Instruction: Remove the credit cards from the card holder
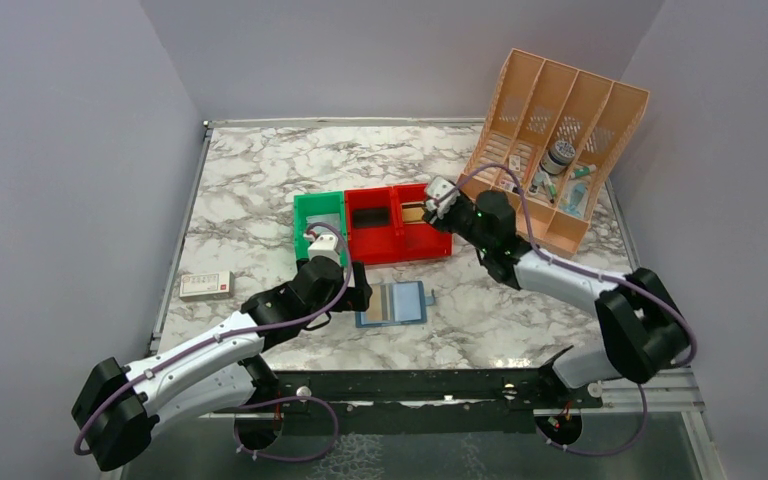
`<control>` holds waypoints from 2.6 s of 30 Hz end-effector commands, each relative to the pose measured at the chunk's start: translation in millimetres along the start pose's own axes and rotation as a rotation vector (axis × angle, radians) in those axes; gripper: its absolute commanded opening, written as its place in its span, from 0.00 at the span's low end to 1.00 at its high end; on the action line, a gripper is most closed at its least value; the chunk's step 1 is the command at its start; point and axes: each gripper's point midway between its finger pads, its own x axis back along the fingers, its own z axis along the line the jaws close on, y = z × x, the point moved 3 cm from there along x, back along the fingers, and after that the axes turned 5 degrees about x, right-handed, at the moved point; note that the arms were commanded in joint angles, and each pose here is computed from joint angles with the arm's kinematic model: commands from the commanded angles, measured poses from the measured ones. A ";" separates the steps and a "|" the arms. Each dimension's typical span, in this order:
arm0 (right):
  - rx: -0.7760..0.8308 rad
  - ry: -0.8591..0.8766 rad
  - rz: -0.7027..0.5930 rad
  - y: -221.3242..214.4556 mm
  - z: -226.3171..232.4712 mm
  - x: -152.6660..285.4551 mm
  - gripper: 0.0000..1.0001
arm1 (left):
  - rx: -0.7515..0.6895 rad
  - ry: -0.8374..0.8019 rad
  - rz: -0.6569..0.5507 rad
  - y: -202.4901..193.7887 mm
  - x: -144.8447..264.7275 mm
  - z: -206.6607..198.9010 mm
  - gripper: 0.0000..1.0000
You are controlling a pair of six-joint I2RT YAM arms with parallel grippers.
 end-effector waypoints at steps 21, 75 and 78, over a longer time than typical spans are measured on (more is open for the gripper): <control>-1.111 0.399 -0.047 53.4 94.0 68.6 0.90 | 0.070 0.034 -0.071 6.4 8.0 12.7 0.99; -0.853 0.026 0.609 19.5 233.0 18.5 0.66 | 0.164 0.154 -0.120 7.7 14.1 38.7 0.99; -0.836 0.007 0.632 13.2 234.4 16.6 0.66 | 0.162 0.152 -0.116 7.2 13.8 38.4 0.99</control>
